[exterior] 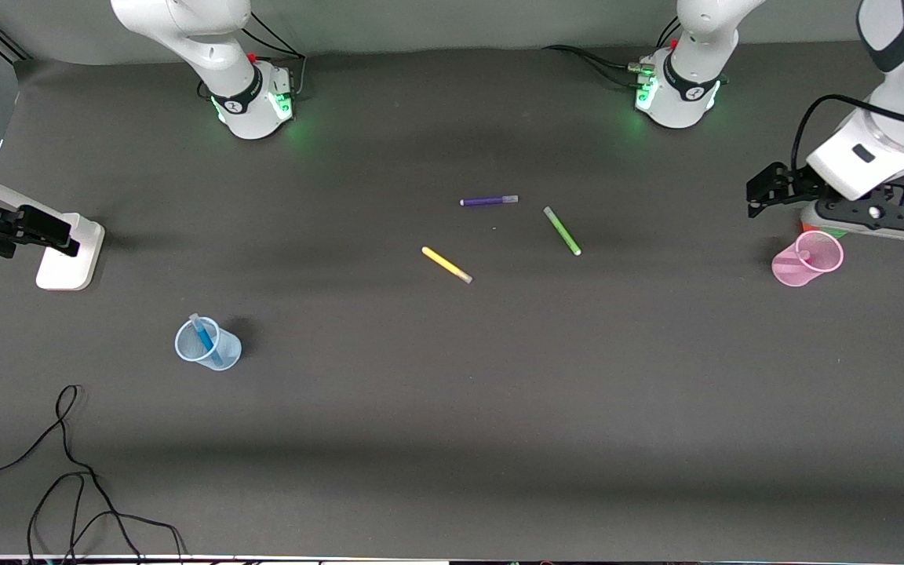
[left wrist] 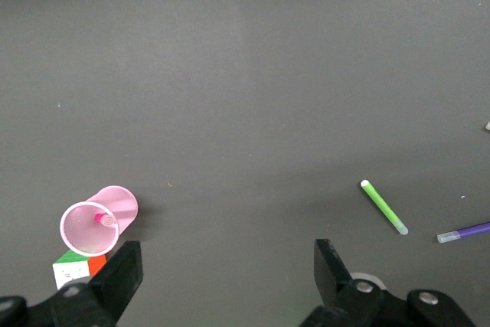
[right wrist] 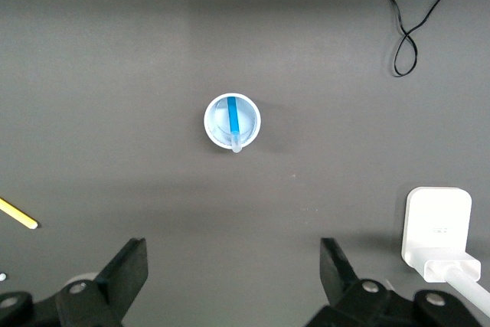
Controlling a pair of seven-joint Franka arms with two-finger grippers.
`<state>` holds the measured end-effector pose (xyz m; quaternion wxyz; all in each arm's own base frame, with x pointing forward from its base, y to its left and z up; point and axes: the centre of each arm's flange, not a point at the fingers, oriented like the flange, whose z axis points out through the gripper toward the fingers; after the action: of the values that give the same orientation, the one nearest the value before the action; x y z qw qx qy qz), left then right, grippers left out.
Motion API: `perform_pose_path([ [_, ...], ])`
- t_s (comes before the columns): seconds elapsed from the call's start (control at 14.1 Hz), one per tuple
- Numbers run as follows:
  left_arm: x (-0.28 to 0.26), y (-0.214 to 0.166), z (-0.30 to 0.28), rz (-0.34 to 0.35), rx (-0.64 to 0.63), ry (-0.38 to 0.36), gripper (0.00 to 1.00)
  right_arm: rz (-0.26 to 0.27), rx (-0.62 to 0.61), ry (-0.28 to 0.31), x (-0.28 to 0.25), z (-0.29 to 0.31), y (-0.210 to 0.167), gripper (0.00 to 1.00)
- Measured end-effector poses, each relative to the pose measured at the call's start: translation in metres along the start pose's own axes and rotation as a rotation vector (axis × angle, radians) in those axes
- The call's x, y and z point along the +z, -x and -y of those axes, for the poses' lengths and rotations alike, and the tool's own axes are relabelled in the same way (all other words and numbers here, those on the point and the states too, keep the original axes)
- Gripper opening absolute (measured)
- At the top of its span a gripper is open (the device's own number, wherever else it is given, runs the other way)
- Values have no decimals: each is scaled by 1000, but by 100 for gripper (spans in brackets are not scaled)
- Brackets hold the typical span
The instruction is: Place pink and blue markers in matching cups
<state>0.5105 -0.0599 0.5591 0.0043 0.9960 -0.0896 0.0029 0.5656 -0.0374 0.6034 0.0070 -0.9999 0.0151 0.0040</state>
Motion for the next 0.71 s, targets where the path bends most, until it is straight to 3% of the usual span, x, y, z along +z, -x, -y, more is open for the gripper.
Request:
perform_pose_path([
  [0.71, -7, -1, 7, -17, 11, 43, 100, -1, -2, 0, 0, 1, 0, 100],
])
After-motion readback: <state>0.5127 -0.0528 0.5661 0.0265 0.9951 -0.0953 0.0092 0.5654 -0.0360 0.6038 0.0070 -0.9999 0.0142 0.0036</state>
